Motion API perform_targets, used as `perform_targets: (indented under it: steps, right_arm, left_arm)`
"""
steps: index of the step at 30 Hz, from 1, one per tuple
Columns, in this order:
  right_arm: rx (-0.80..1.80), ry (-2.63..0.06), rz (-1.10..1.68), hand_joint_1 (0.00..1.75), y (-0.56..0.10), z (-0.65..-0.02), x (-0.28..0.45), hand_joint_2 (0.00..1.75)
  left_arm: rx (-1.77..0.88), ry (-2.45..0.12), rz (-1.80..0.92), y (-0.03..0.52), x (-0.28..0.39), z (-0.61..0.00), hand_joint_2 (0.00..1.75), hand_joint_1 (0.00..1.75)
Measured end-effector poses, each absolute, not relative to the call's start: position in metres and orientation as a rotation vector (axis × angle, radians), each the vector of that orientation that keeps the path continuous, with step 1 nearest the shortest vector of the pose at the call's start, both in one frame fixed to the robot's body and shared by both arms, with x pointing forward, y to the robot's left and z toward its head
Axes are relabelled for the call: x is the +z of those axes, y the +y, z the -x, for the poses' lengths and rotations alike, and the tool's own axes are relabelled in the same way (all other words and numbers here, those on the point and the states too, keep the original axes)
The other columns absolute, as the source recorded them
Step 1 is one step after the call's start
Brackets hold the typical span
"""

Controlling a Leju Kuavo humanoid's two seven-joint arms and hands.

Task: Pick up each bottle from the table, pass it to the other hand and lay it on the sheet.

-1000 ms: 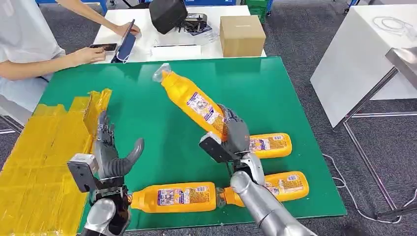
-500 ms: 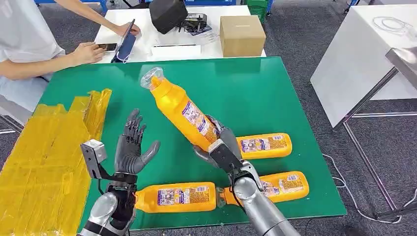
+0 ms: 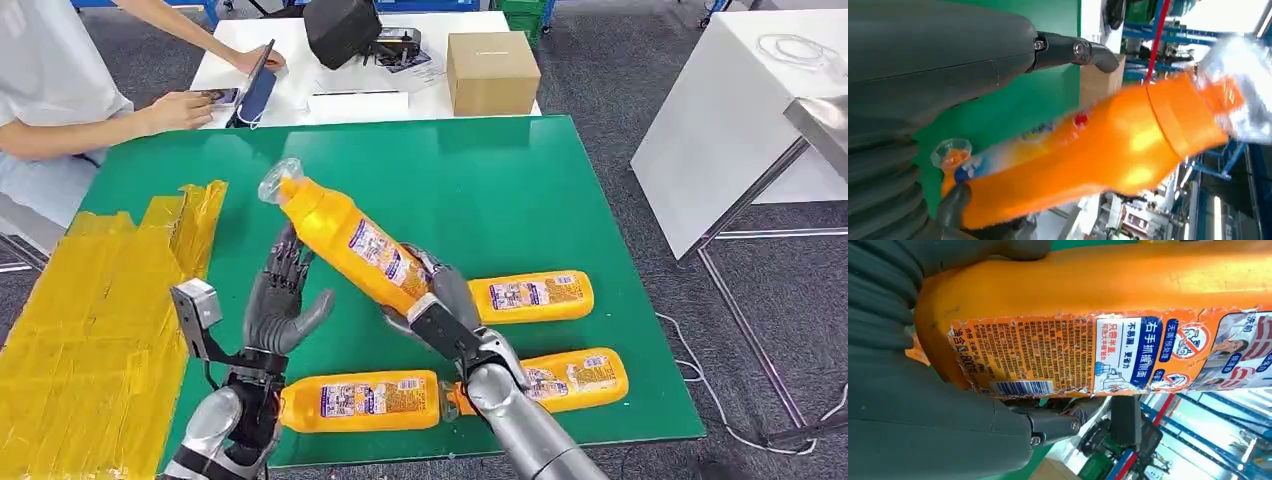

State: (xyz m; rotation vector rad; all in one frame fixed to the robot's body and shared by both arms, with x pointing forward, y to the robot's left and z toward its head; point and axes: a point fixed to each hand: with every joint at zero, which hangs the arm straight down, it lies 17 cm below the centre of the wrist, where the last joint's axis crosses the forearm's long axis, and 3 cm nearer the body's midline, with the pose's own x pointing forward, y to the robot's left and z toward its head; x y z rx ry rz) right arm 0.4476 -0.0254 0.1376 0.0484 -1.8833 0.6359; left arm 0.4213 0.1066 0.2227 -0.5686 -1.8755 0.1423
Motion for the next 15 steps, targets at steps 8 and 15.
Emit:
perform_targets:
  steps: [8,15]
  right_arm:
    - [0.763,-1.858,-0.054,1.71,0.000,-0.442,0.127,1.75]
    - [0.882,-1.882,-0.074,1.66,0.026,-0.426,0.123,1.75]
  left_arm:
    - [0.138,-1.878,0.586,0.104,0.226,-0.421,1.75,0.00]
    - [0.143,-1.880,0.593,0.105,0.228,-0.423,1.75,0.00]
